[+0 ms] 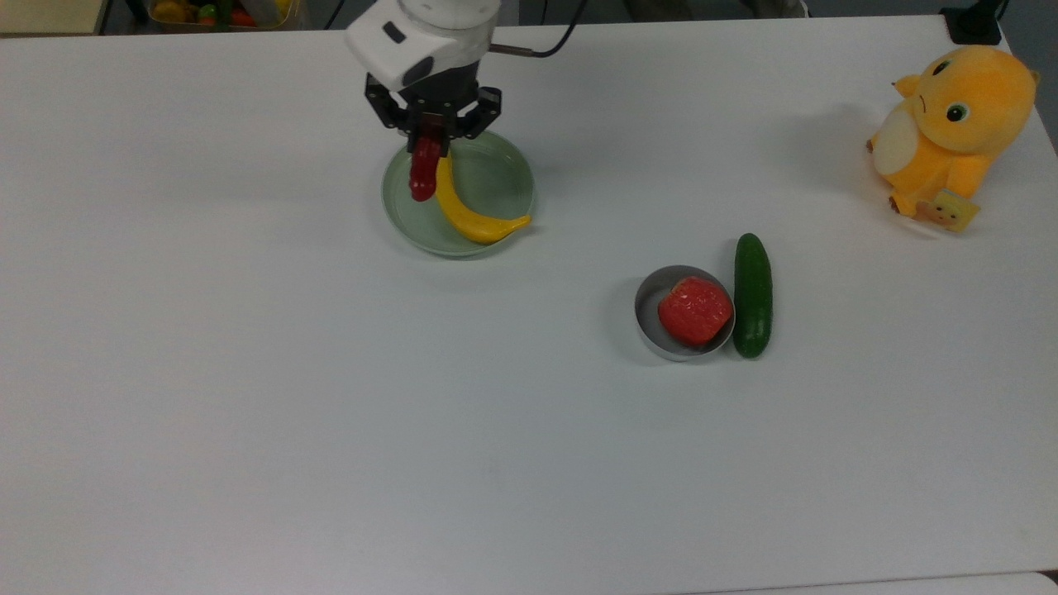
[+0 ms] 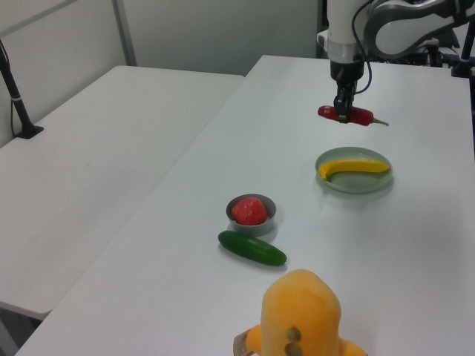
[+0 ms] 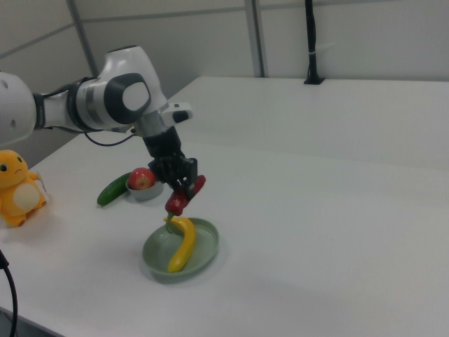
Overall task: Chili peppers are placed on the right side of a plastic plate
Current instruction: 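Lift the chili pepper and carry it toward the green plate, then lower the chili pepper beside the plate rim and open the gripper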
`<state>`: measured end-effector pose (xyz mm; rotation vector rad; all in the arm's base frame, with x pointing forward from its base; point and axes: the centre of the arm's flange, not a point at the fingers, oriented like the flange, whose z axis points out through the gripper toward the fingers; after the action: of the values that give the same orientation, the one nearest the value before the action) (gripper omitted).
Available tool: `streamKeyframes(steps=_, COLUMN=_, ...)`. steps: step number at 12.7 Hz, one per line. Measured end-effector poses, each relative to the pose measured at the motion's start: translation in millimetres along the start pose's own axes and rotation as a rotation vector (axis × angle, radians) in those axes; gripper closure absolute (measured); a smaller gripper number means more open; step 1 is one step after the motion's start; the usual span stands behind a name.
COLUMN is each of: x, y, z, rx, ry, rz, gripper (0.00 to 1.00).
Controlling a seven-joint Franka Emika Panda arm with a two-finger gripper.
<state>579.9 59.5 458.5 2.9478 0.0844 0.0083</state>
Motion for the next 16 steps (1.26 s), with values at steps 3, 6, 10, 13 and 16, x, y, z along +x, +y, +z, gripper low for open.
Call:
streamKeyframes(steps=3, x=5, y=33, z=12, rx=-0.003, ry=-0.001, rz=0.022, gripper=0.66)
streamKeyframes(steps=6, x=16, y=48, z=47, rx=0.001, ry=-0.011, rz=0.011, gripper=0.66)
streamKeyframes(steps=10, x=24, y=65, z=94, rx=-0.026, ry=-0.059, rz=-0.008, gripper=0.66)
streamKeyframes(steps=13, x=30, y=77, z=126, rx=-0.045, ry=-0.059, rz=-0.034, gripper=0.66)
streamKeyframes(steps=16, x=32, y=75, z=144, rx=-0.053, ry=-0.076, rz=-0.048, gripper=0.66)
